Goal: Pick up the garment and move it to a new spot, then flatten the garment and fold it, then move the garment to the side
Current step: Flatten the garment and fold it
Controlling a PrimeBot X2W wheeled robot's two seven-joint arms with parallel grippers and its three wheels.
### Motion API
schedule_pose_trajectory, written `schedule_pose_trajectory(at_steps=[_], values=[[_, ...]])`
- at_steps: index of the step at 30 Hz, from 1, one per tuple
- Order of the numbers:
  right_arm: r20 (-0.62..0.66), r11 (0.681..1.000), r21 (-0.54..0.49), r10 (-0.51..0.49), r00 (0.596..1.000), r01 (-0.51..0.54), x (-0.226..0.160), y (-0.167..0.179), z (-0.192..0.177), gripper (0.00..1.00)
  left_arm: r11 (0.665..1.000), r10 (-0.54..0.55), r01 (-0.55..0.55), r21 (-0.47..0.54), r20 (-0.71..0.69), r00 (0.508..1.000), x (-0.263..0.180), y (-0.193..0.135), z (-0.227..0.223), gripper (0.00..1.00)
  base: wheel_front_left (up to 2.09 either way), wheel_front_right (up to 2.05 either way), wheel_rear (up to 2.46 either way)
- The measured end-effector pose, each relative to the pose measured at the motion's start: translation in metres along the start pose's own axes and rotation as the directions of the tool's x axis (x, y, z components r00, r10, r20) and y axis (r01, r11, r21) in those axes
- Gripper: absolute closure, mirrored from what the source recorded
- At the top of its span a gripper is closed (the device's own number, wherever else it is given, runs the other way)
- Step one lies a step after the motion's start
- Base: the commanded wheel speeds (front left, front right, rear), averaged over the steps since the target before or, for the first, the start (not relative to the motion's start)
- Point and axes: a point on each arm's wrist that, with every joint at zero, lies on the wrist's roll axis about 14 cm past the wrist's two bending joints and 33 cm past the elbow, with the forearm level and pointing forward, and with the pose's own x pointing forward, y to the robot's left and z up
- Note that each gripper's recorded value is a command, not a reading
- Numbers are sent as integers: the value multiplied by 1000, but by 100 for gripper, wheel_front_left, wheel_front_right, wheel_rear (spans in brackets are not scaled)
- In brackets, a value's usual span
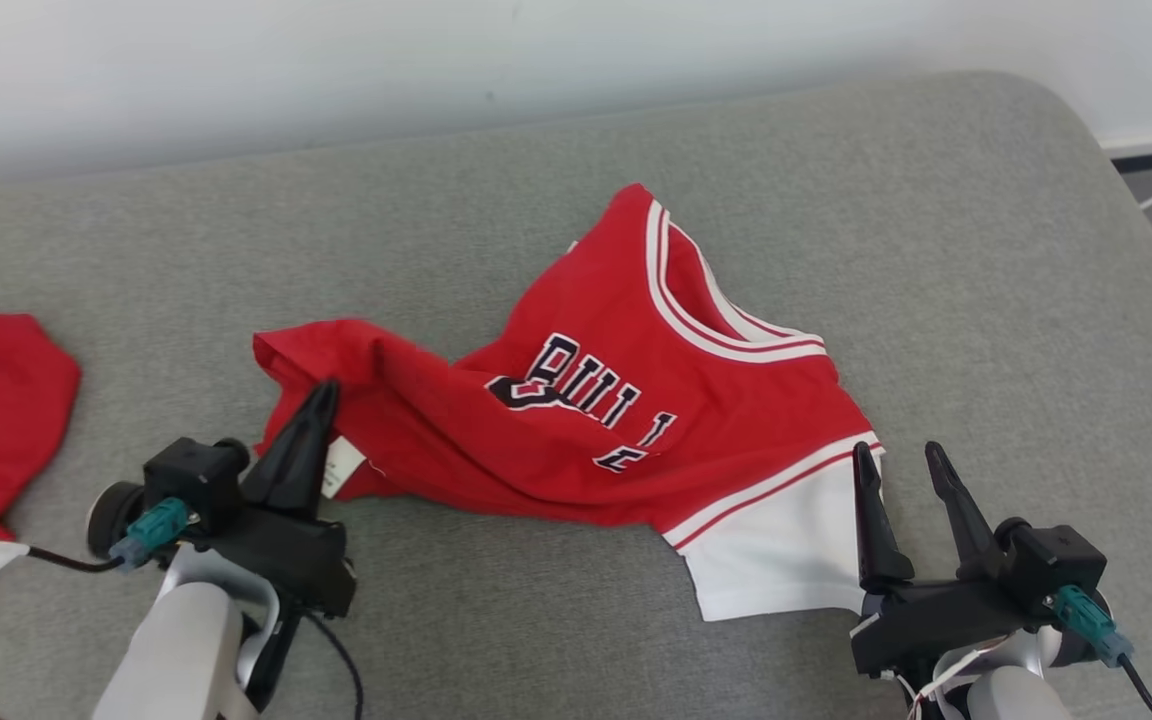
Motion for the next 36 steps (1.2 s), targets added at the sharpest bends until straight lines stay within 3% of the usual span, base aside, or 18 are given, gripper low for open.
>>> schedule_pose_trajectory(at_steps=[7,25,36], values=[[5,999,14,49,999,-49,3,18,0,0,1000,-1,0,13,116,993,-25,-5,39,100,0,0,0],[-3,986,34,161,987,-161,13,57,-6,0,998,23,-32,60,155,988,-114,-29,89,100,0,0,0],[-16,986,28,166,986,-165,13,57,-9,0,993,116,-116,-9,16,993,-139,-14,44,100,0,0,0]])
